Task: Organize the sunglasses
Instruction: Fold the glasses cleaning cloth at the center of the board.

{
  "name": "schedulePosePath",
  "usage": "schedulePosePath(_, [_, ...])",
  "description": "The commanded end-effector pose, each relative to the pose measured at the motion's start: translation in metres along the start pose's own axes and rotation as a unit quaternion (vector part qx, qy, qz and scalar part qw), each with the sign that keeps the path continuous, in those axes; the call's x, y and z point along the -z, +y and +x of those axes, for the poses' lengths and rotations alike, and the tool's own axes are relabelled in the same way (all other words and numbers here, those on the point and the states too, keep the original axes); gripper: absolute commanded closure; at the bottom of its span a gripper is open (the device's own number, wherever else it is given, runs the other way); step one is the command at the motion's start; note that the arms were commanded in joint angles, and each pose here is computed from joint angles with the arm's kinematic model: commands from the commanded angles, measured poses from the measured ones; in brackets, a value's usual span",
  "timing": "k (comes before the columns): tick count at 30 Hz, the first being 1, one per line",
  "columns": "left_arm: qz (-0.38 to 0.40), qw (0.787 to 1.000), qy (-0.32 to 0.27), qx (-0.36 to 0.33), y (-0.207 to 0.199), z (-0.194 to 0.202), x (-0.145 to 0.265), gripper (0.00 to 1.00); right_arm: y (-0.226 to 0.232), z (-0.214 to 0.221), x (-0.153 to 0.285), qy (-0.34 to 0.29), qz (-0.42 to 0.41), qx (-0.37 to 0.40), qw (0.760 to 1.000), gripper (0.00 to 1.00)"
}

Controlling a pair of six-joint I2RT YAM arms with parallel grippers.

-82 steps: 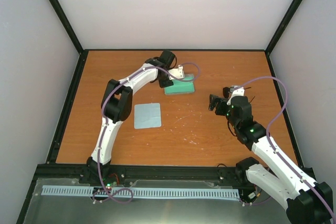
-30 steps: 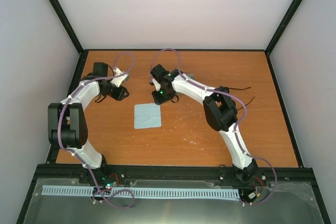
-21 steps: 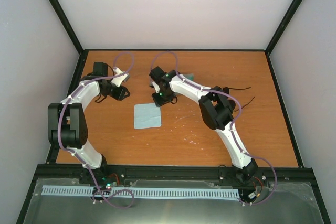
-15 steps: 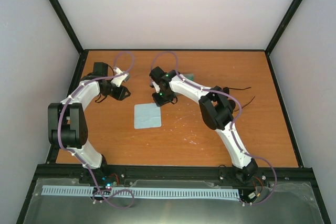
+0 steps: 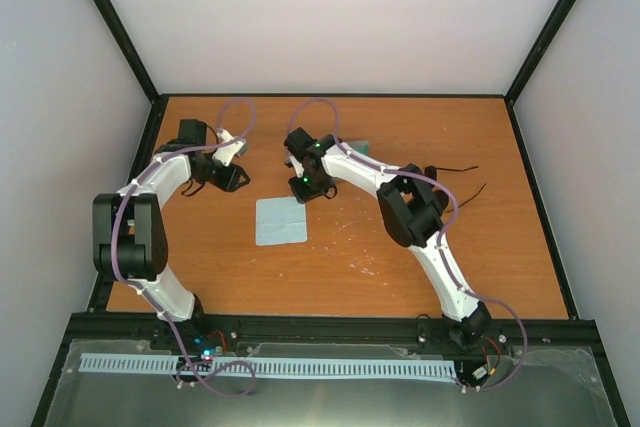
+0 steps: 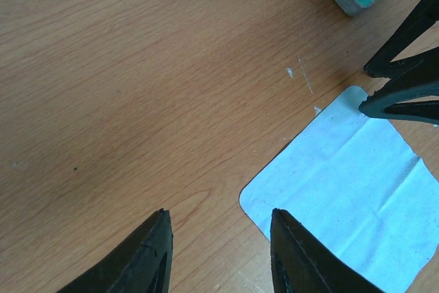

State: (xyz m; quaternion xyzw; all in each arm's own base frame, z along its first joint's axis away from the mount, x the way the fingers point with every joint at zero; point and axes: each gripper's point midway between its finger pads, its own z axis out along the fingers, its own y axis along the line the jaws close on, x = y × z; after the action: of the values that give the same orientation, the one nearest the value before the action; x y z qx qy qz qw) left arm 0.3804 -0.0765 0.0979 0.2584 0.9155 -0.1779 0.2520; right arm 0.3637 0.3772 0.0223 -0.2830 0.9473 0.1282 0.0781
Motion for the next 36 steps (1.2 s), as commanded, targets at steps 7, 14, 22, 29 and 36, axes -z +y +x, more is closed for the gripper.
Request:
schedulePosePath(7, [0.011, 1.0, -0.017, 0.003, 0.003, -0.01, -0.001, 0.59, 0.011, 0.013, -0.024, 0.03, -0.005, 0.002, 1.0, 0.72])
schedulePosePath(14, [0.019, 1.0, -0.014, 0.009, 0.0, -0.004, -0.005, 0.6, 0.016, 0.025, -0.03, 0.046, 0.002, 0.01, 0.999, 0.81])
schedulePosePath(22, [0.041, 0.999, 0.008, -0.002, -0.006, 0.012, -0.015, 0.59, 0.004, 0.027, -0.03, 0.046, 0.035, 0.006, 0.998, 0.97])
schedulePosePath(29, [0.053, 0.997, 0.05, -0.024, -0.011, 0.037, -0.034, 0.62, -0.003, 0.013, -0.017, 0.014, 0.059, -0.003, 0.998, 0.97])
schedulePosePath(36, [0.047, 0.995, 0.068, -0.051, -0.012, 0.04, -0.047, 0.6, -0.003, 0.008, -0.011, 0.004, 0.061, -0.006, 0.998, 0.97])
